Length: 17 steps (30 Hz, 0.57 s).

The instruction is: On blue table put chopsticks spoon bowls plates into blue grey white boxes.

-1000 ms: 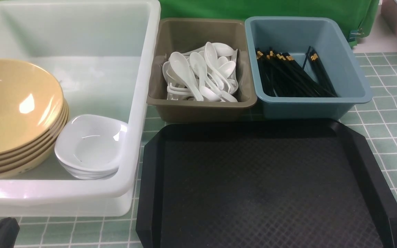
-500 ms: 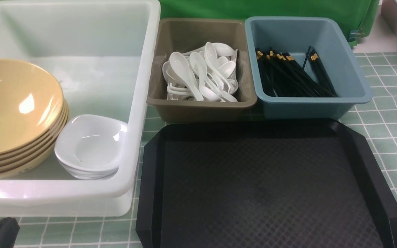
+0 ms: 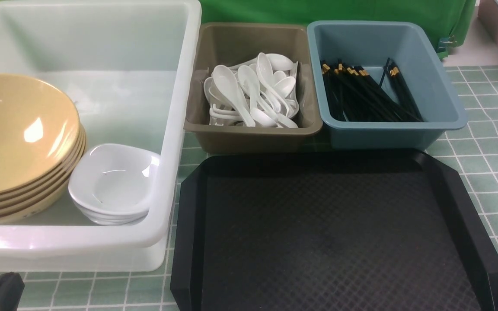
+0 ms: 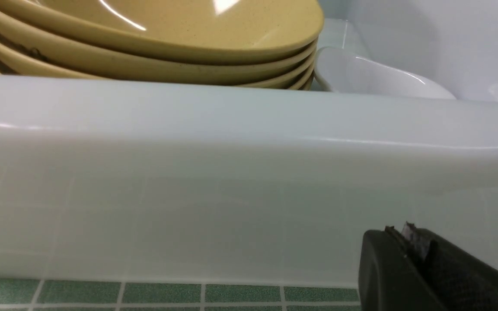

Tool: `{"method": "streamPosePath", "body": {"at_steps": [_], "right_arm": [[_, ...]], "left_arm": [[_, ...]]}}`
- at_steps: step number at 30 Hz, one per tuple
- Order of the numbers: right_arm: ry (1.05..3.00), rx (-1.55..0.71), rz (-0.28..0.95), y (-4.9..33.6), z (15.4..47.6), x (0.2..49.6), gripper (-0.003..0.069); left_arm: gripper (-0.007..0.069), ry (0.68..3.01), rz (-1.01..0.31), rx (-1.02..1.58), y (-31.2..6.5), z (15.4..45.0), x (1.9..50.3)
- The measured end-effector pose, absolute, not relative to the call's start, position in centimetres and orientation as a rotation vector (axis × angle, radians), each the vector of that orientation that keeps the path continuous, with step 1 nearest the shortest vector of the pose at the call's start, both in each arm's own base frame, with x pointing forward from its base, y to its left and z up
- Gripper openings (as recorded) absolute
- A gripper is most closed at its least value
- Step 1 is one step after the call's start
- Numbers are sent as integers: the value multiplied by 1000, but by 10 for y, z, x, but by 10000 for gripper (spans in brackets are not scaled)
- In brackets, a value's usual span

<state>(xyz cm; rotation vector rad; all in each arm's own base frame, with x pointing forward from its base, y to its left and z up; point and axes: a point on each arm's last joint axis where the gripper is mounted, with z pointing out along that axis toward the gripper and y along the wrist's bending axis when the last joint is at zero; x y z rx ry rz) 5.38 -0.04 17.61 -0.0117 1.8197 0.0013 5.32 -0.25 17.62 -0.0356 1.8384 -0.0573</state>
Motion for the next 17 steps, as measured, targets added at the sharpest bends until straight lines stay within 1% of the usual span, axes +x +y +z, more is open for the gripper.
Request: {"method": "streamPosePath", "body": {"at_steps": [17], "right_arm": [[1820,-12,1,0,176,54,153]], "left_arm": [[3,1838,-57,-36,-3,176,53]]}}
